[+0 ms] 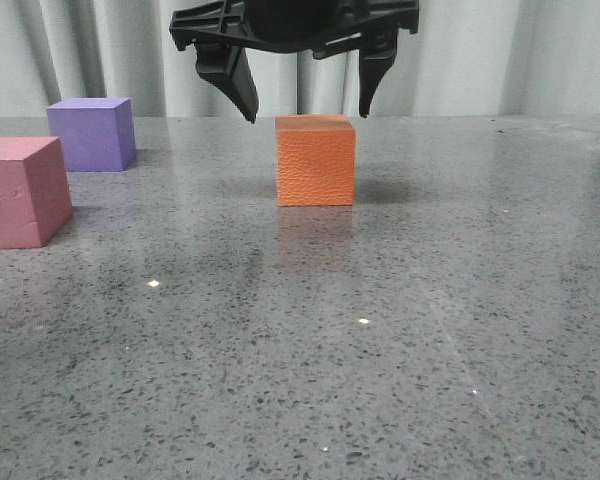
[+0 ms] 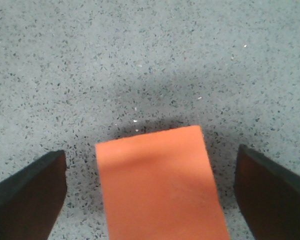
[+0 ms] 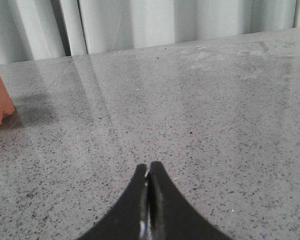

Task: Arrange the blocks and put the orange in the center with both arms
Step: 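Lower the open left gripper over the orange cube and close it, then lift the orange cube with the left gripper toward the purple cube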

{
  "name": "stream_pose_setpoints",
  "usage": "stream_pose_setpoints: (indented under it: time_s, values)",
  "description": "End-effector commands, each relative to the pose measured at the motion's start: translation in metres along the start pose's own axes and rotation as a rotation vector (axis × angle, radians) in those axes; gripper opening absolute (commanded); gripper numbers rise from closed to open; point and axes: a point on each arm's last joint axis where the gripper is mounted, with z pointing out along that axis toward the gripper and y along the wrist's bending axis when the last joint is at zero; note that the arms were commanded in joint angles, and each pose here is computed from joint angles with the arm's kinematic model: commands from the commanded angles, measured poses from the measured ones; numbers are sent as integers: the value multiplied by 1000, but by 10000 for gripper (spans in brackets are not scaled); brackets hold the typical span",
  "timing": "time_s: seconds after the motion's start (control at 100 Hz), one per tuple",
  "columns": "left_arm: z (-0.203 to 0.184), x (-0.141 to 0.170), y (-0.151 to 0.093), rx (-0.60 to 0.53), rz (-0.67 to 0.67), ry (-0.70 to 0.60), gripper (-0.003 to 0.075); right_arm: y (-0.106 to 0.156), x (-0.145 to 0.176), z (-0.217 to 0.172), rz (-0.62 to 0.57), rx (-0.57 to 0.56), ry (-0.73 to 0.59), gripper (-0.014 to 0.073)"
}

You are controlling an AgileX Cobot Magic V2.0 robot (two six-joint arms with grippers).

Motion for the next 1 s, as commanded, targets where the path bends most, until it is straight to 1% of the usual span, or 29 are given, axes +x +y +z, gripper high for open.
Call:
stream_pose_setpoints:
  time_s: [0.0, 0.17, 0.3, 0.37, 0.44, 0.51, 0.56, 0.58, 0.63, 0.7, 0.73, 0.8, 0.9, 0.99]
  values:
    - [-20, -14, -3, 49, -27, -76, 638, 2, -14, -3, -7, -18, -119, -68]
    - [-5, -7, -4, 17, -29, -37, 638, 2, -14, -3, -7, -18, -119, -68]
    - [-2, -6, -5, 12, -28, -31, 637, 2, -14, -3, -7, -18, -119, -68]
    - [-2, -6, -5, 12, -28, -31, 617, 2, -14, -3, -7, -18, -119, -68]
    - [-2, -6, -5, 12, -28, -31, 551, 2, -14, -3, -7, -18, -119, -68]
    - [-2, -6, -5, 12, -28, -31, 440, 2, -14, -3, -7, -18, -119, -68]
    - [-3, -5, -5, 13, -27, -31, 337, 2, -14, -3, -7, -18, -119, -68]
    - [-3, -5, -6, 13, -27, -31, 312, 2, -14, -3, -7, -18, -119, -68]
    - [-3, -6, -6, 14, -27, -32, 219, 2, -14, -3, -7, -18, -119, -68]
    - [-4, -6, -5, 13, -19, -36, 124, 2, -14, -3, -7, -18, -119, -68]
    - [-6, -7, -5, 12, -19, -39, 97, 2, -14, -3, -7, -18, -119, -68]
    - [-12, -10, -4, 18, -22, -51, 63, 2, -14, -3, -7, -18, -119, -68]
    - [-28, -17, 1, 16, -17, -94, 63, 2, -14, -3, -7, -18, -119, -68]
    - [-48, -27, 10, -23, 9, -157, 64, 2, -14, -3, -7, -18, -119, -68]
